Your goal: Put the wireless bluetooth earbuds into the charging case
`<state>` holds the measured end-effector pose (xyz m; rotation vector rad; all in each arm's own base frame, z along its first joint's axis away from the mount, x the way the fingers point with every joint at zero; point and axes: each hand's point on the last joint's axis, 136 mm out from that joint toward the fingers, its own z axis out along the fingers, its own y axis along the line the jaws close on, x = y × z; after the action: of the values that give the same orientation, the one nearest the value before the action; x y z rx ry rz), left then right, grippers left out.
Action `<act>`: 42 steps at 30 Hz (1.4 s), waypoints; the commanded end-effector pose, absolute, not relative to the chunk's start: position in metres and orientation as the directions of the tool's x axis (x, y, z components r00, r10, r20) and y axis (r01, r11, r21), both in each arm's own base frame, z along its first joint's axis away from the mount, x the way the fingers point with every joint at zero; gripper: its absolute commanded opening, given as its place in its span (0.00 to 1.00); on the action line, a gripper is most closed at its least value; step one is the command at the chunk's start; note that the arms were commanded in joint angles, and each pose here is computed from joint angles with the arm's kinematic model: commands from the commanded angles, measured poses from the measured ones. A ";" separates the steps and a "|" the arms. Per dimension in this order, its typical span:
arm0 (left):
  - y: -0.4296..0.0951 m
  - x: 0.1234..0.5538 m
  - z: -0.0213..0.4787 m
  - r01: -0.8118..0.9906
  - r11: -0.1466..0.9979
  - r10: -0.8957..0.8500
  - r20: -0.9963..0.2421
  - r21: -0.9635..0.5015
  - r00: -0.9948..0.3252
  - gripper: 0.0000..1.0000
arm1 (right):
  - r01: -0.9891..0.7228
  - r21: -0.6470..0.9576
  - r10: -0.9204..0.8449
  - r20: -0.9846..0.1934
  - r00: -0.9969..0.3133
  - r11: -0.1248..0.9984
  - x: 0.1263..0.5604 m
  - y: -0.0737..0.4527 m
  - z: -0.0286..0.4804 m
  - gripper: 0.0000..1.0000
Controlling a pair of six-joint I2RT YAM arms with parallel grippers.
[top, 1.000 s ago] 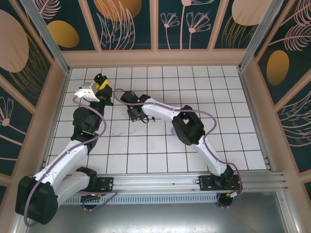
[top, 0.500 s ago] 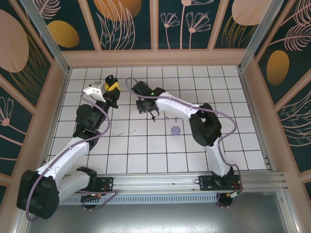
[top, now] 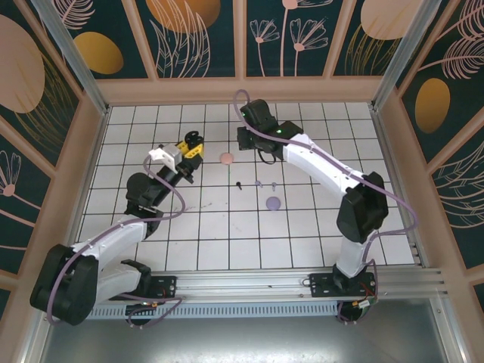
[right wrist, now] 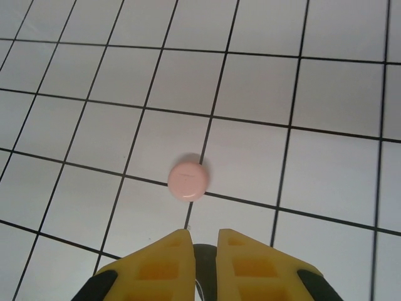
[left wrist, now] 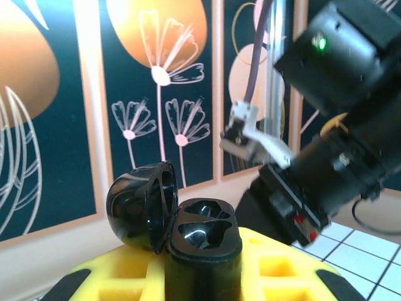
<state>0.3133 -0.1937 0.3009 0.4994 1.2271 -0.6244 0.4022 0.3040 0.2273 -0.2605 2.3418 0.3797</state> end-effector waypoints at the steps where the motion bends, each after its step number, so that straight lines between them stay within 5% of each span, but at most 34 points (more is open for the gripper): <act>1: -0.208 0.297 0.299 0.713 0.689 -0.155 -0.935 0.128 0.318 0.00 | -0.328 0.210 -0.049 -0.774 -0.632 0.921 0.396 0.293 0.267 0.12; 11: -0.245 0.297 0.268 0.779 0.611 -0.192 -0.928 0.141 0.319 0.00 | -0.431 0.253 -0.007 -0.856 -0.518 0.866 0.367 0.281 0.318 0.12; 27: -0.299 0.300 0.297 0.853 0.461 -0.237 -0.892 0.245 0.384 0.00 | -0.689 0.263 0.060 -0.951 -0.303 0.676 0.307 0.291 0.380 0.13; 42: -0.309 0.302 0.305 0.884 0.410 -0.261 -0.900 0.223 0.348 0.00 | -0.785 0.251 0.053 -0.962 -0.268 0.566 0.281 0.318 0.376 0.13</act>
<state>0.3030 -0.3033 0.2993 0.8163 0.9344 -0.8345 0.2870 0.3121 0.3628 -0.6002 1.7276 0.8707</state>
